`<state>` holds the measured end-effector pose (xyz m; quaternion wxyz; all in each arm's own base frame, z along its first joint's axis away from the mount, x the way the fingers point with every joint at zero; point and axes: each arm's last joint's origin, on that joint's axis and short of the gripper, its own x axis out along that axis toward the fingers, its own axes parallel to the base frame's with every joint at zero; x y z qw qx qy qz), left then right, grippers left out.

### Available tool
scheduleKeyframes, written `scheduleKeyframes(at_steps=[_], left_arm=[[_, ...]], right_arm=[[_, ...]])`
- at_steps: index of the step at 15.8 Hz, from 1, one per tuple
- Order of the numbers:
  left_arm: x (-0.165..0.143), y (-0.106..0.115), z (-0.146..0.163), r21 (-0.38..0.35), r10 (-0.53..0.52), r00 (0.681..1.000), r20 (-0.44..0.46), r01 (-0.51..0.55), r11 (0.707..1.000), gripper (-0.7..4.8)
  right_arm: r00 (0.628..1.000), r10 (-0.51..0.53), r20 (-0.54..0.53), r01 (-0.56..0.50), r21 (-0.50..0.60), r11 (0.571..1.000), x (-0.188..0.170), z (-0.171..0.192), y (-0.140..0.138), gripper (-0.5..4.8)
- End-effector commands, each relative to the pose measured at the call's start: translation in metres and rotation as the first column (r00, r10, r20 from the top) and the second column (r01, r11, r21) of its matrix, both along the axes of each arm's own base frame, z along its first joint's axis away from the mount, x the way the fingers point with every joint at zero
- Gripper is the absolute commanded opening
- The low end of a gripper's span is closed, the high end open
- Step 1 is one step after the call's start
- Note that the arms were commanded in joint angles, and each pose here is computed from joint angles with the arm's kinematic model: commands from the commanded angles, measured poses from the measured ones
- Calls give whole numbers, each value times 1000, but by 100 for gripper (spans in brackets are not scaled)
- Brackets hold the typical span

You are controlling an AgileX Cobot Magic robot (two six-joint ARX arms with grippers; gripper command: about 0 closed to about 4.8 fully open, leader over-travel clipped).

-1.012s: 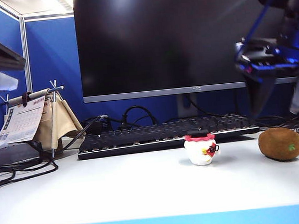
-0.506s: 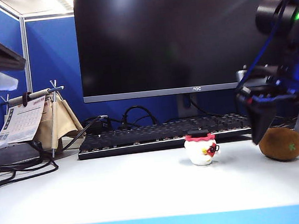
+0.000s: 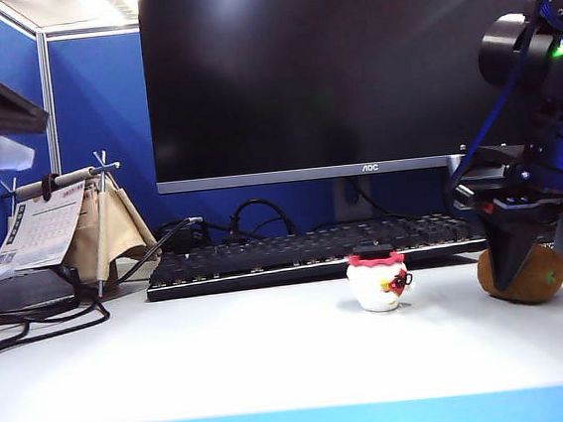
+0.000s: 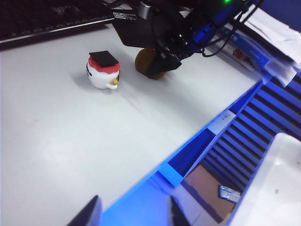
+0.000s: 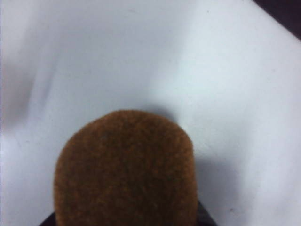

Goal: Place the kiwi on top of the doll with a flat head.

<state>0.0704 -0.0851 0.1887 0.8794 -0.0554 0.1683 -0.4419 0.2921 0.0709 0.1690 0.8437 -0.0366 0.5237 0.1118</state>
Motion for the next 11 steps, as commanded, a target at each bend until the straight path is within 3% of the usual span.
scheduleKeyframes(at_steps=[1, 5, 8, 11], left_arm=[[0, 0, 2, -5, -5, 1000, 20, 5, 1000, 184], [0, 0, 2, -5, -4, 1000, 21, 4, 1000, 184], [0, 0, 2, -5, -4, 1000, 21, 4, 1000, 184], [0, 0, 2, -5, -5, 1000, 20, 5, 1000, 184]], right_arm=[[999, 21, 34, -22, 53, 998, -1, 10, 1, 260], [989, 29, 142, -43, 94, 995, -6, 44, 1, 260], [980, 87, 182, -120, 179, 977, 0, 83, 9, 260], [960, 124, 252, -174, 185, 967, 5, 114, 22, 260]])
